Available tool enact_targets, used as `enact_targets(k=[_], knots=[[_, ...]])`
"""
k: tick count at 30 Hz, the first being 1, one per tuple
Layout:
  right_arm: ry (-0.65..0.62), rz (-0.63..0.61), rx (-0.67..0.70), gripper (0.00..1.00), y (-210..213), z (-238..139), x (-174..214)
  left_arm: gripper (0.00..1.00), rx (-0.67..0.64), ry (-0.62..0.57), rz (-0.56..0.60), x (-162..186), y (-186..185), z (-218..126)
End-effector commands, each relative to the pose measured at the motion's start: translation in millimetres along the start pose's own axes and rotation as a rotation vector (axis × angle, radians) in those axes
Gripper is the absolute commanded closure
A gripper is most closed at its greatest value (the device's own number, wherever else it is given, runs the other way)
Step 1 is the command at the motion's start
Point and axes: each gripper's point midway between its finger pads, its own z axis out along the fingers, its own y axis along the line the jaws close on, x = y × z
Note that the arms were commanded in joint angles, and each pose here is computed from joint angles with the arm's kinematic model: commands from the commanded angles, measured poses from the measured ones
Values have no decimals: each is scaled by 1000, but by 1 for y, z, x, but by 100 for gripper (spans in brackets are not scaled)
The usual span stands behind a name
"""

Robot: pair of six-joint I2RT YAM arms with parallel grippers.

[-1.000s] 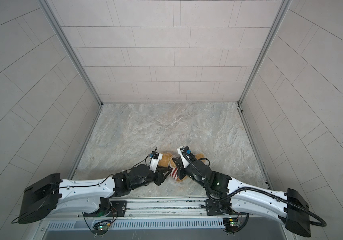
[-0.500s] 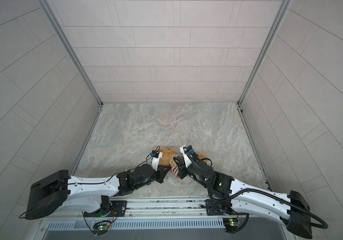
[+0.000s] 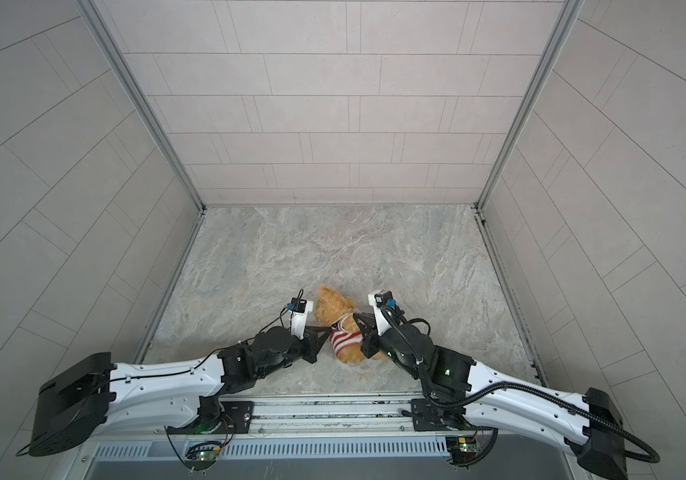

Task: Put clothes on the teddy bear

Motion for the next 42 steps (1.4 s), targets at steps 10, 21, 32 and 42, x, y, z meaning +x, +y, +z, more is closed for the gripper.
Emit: enact_targets(k=[10, 21, 32, 42], knots=[[-25, 27, -37, 100, 10, 14, -3, 100, -64, 55, 75, 11, 17, -1], [9, 19, -112, 76, 27, 25, 4, 88, -120, 22, 34, 0, 47, 12], [73, -152, 157, 56, -38, -6, -18, 67, -156, 19, 84, -2, 55, -15], [250, -89, 101, 76, -44, 30, 34, 46, -17, 4, 15, -20, 18, -41]])
